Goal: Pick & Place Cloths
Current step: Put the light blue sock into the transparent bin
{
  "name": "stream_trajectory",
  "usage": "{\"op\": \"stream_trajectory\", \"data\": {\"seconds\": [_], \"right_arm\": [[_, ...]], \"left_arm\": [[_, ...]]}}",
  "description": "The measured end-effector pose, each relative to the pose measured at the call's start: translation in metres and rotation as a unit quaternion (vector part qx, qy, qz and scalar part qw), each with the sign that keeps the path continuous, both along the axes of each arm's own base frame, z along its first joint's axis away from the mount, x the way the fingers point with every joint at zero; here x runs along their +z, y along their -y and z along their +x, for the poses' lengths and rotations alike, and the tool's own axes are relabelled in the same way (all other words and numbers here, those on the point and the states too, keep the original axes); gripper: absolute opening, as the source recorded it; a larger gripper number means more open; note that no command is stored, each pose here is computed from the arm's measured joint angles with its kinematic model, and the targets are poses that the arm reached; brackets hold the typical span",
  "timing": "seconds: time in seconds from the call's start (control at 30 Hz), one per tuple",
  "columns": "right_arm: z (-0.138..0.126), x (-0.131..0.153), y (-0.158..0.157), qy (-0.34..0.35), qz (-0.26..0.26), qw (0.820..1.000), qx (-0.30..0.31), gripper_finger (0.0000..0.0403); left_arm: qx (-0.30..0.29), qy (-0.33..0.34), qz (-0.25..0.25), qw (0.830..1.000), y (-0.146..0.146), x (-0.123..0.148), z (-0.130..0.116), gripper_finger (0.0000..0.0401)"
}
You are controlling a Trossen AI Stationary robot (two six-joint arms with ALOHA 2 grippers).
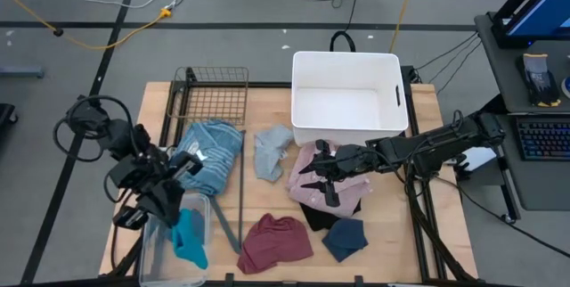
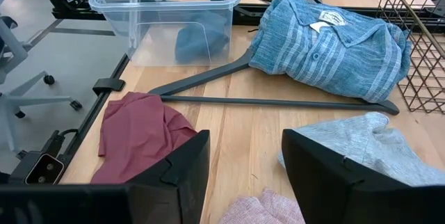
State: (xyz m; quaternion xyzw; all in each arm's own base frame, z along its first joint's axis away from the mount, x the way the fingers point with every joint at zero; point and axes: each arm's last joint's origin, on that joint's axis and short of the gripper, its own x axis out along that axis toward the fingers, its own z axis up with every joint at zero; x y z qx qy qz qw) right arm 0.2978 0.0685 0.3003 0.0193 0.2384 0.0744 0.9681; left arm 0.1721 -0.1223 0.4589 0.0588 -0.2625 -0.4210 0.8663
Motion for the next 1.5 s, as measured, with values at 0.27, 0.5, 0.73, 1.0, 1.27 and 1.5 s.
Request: {"op": "stream_trajectory", "data": {"seconds": [0.27,0.5,0.73,1.0,1.27,1.5], "right_arm": [[0.0,0.0,0.0,0.0,0.0,1.0,0.0,0.0169],[0.0,0.0,0.0,0.0,0.0,1.0,0.0,0.0169],[0.0,0.0,0.0,0.0,0.0,1.0,0.0,0.0167],[0.0,0.0,0.0,0.0,0.0,1.0,0.0,0.0166],[0.0,0.0,0.0,0.0,0.0,1.0,-0.001,0.0166],[0.0,0.0,0.0,0.0,0.001,1.0,-0.001,0.0165]], "left_arm": [[0.064,-0.093,-0.084,0.99,0.003,-0.002,0.004,0.0],[0.133,-0.258,-0.224,0.93,0.003,-0.014,0.015,0.0],[0.178,-0.39,-0.331,0.84,0.004,-0.032,0.017,0.0],[0.171,-0.502,-0.407,0.744,0.011,-0.049,0.01,0.0],[0.164,-0.641,-0.443,0.605,0.009,-0.071,-0.007,0.0],[0.105,-0.728,-0.451,0.506,0.004,-0.071,-0.031,0.0]]}}
